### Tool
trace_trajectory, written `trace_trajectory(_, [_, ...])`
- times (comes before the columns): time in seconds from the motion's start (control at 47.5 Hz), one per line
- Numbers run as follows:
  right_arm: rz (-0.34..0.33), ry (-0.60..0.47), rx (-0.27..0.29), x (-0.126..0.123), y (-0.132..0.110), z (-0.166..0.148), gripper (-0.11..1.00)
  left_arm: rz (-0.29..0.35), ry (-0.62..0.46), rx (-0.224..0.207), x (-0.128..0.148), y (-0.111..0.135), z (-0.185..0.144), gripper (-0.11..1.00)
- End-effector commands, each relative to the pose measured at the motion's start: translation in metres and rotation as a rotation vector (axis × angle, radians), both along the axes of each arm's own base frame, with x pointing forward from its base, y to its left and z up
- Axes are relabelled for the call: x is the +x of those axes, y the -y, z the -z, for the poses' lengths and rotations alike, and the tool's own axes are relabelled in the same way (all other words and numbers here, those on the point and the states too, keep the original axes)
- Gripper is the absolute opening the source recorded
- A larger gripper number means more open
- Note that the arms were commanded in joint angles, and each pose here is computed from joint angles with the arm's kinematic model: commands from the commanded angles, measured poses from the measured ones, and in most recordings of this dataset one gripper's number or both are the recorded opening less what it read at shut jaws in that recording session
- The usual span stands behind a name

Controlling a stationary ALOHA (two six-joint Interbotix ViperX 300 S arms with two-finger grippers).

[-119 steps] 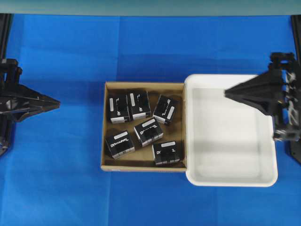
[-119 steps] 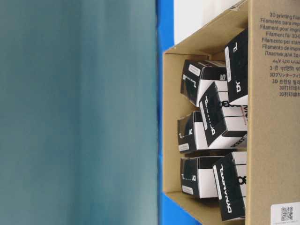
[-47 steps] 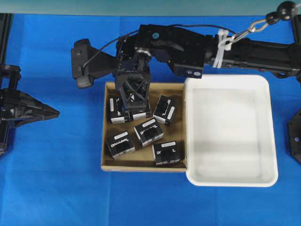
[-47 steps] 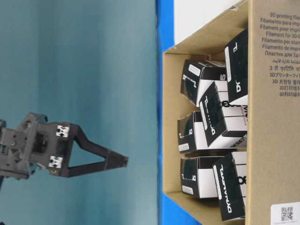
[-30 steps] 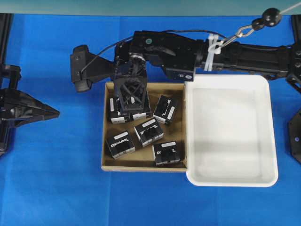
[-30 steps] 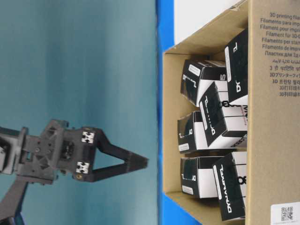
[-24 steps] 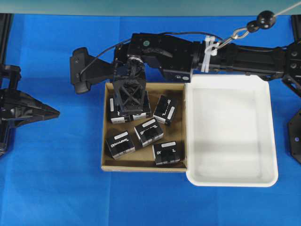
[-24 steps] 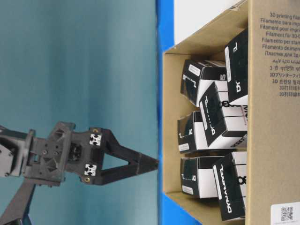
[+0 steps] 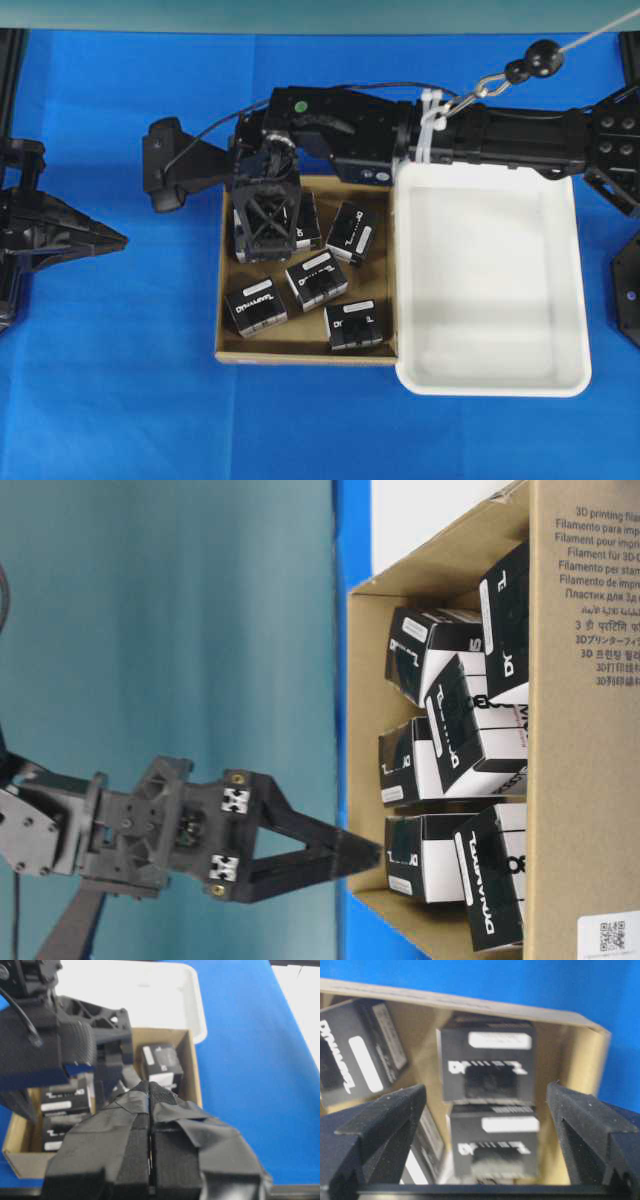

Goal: Pick a box that is randomly placed inside the cardboard box.
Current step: 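Lower the right gripper onto a DYNAMIXEL box and close on it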

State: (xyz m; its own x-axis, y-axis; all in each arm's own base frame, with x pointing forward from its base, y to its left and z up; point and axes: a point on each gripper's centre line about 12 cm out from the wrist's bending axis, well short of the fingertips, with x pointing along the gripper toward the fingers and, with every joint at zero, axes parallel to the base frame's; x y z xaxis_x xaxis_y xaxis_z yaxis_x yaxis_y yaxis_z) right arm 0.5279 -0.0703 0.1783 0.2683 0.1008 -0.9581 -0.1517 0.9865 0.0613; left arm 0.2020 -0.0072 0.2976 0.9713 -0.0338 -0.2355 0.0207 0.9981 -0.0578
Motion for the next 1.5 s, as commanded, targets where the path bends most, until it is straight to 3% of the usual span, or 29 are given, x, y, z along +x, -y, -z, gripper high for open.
trace_trajectory(0.0, [-0.006, 0.002, 0.012, 0.003, -0.007, 0.004, 1.00, 0.001, 0.028, -0.003, 0.002, 0.000, -0.011, -0.06])
trace_trajectory(1.032, [0.000, 0.003, -0.033, 0.007, 0.002, 0.021, 1.00, 0.006, 0.026, -0.001, 0.002, 0.001, -0.011, -0.06])
trace_trajectory(1.474, [-0.010, -0.028, -0.027, 0.010, -0.006, 0.051, 1.00, 0.015, 0.024, -0.003, 0.002, 0.003, -0.010, -0.06])
